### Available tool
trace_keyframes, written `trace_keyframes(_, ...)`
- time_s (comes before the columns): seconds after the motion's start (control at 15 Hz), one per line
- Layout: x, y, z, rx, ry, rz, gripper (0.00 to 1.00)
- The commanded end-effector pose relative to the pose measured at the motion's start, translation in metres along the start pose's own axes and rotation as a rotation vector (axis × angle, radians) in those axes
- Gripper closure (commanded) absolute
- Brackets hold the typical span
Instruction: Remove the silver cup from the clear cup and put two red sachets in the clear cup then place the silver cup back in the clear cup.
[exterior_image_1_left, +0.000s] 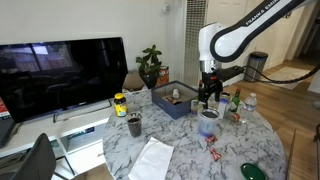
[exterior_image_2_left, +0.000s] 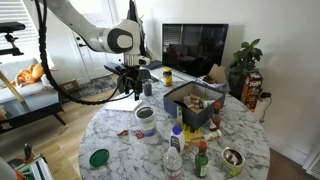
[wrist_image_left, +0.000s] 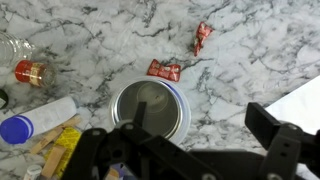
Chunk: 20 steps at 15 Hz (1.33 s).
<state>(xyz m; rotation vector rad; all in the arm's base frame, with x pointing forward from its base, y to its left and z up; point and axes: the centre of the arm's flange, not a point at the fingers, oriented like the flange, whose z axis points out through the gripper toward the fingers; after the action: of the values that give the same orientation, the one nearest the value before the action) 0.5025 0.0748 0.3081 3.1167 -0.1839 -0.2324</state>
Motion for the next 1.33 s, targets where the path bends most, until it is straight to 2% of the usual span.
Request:
trace_keyframes(0.0, 0.019, 0.018, 0.025, -0.015, 0.001, 0.095, 0.0)
trace_keyframes(0.73, 0.036, 0.044, 0.068, 0.094, -0.007, 0.23, 0.01)
trace_keyframes(1.07, 0.042, 0.046, 0.079, 0.121, 0.016, 0.27, 0.28)
trace_keyframes(1.13, 0.043, 0.047, 0.081, 0.124, 0.02, 0.275, 0.37)
trace_keyframes(1.27, 0.044, 0.047, 0.083, 0.129, 0.024, 0.28, 0.48)
